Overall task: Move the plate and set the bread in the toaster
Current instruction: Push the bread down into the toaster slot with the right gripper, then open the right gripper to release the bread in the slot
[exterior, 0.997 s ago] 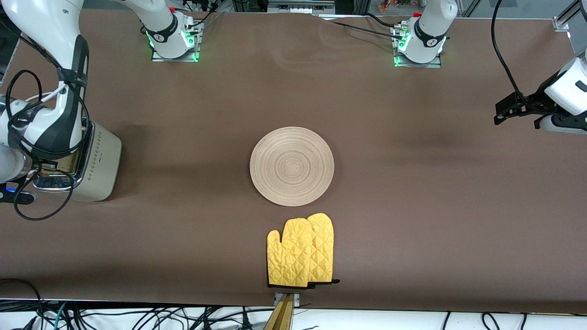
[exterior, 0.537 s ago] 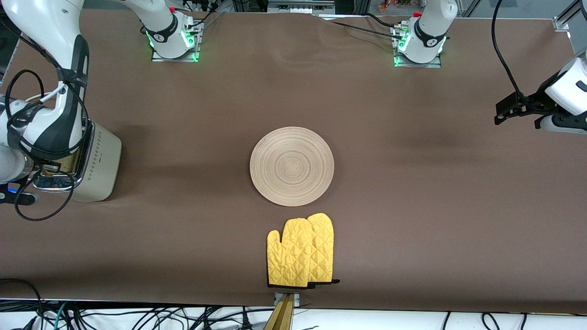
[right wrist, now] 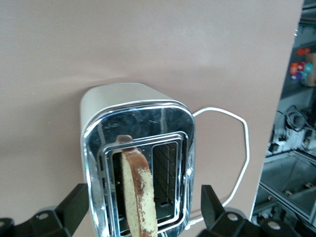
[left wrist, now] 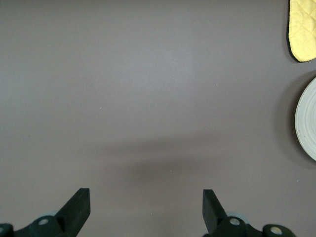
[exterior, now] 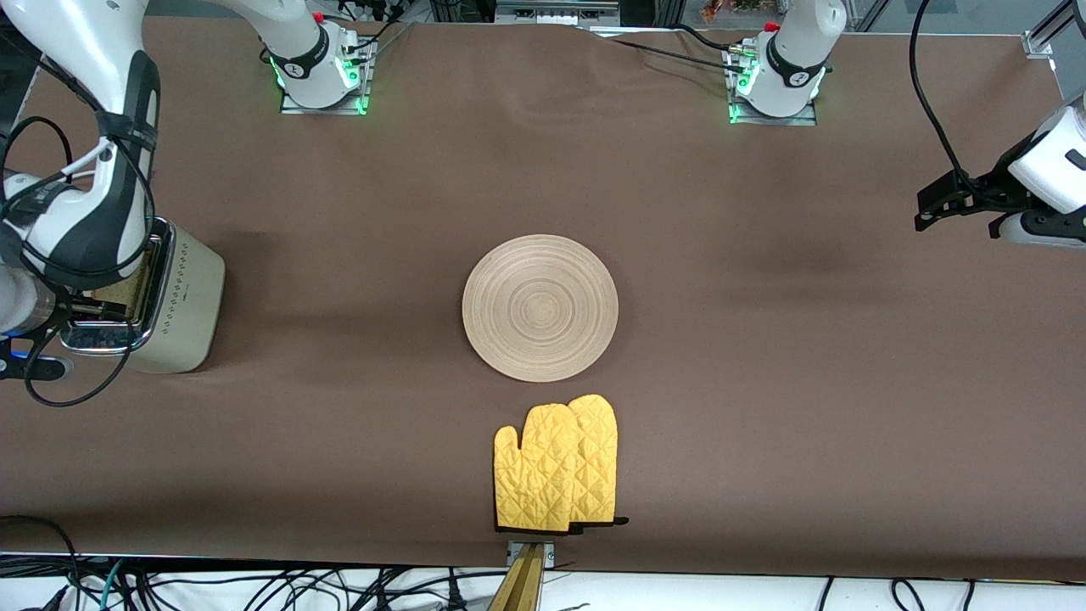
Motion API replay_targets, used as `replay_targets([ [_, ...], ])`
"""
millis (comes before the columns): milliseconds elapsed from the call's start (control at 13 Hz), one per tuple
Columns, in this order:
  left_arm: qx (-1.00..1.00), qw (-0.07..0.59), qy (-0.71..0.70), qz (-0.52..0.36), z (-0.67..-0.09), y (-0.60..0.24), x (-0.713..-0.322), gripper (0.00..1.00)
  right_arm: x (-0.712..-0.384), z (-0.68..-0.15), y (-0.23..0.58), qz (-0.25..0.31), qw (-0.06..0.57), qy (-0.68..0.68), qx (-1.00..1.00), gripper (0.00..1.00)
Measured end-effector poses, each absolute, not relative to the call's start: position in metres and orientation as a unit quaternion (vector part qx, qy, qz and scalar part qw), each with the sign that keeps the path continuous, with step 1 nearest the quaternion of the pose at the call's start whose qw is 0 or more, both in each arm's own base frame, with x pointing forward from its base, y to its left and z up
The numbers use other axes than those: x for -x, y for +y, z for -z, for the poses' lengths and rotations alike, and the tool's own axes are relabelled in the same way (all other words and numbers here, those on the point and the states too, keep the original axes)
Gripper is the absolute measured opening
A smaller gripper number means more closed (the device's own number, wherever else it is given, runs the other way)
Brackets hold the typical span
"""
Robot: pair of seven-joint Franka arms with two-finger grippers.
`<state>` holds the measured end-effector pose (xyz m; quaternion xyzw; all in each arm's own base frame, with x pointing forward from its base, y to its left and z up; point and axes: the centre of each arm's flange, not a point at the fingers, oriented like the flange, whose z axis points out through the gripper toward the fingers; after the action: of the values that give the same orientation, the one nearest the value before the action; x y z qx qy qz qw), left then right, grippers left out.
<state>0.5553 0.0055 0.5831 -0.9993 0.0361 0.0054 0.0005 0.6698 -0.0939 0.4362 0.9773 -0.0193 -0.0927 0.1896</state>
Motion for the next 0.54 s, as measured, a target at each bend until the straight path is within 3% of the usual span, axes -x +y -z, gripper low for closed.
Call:
replay_targets([
  [537,0.999,0.0,0.036,-0.006,-0.583,0.006,-0.555,1.0,-0.675,-0.463,-0.041,0.075,0.099,-0.005,-0.992,1.0],
])
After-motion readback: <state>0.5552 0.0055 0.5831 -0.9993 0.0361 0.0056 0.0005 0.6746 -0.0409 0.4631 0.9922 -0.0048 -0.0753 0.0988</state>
